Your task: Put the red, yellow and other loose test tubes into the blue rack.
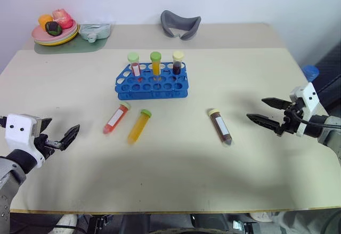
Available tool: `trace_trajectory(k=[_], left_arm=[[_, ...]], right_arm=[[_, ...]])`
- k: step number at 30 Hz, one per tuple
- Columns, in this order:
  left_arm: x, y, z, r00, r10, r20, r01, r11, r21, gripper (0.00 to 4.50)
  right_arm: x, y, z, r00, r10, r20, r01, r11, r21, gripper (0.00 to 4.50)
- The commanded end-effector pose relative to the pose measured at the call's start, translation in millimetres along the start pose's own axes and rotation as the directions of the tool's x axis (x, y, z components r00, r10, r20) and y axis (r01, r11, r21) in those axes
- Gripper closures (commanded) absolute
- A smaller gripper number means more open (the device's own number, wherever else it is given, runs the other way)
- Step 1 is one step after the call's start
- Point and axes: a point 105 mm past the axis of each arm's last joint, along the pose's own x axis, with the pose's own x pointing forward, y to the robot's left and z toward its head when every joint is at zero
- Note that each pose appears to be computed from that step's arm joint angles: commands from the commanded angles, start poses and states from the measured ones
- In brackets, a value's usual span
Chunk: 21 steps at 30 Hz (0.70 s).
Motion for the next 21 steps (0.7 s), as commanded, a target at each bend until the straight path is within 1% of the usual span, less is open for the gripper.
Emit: trace_trajectory(k=[1, 8, 11, 13, 16, 18, 21], left_arm=[[-2, 0, 8, 1.000, 0.005, 0.030, -0.006, 1.000, 0.014, 0.09], [4, -6, 12, 0.999, -0.024, 0.049, 0.023, 1.000, 0.014, 0.09], [17, -27, 28, 0.989, -0.118, 0.094, 0.115, 0.993, 0.033, 0.09], [27, -43, 36, 0.974, -0.191, 0.119, 0.187, 0.982, 0.040, 0.09], [45, -73, 41, 0.940, -0.319, 0.122, 0.311, 0.947, 0.080, 0.09], [58, -103, 51, 0.889, -0.436, 0.141, 0.423, 0.899, 0.113, 0.09], [66, -141, 63, 0.795, -0.582, 0.170, 0.565, 0.813, 0.141, 0.09]], right_arm=[[-2, -1, 15, 1.000, -0.010, 0.014, 0.011, 0.998, -0.057, 0.00], [9, 8, 22, 1.000, -0.014, -0.001, 0.014, 0.998, -0.054, 0.00], [15, 22, 33, 1.000, -0.006, -0.027, 0.004, 0.998, -0.057, 0.00], [18, 29, 41, 0.999, -0.021, -0.040, 0.018, 0.997, -0.073, 0.00], [23, 39, 46, 0.992, -0.036, -0.122, 0.029, 0.998, -0.058, 0.00], [23, 41, 46, 0.975, -0.068, -0.211, 0.068, 0.998, -0.008, 0.00], [22, 47, 44, 0.940, -0.111, -0.324, 0.129, 0.991, 0.034, 0.00]])
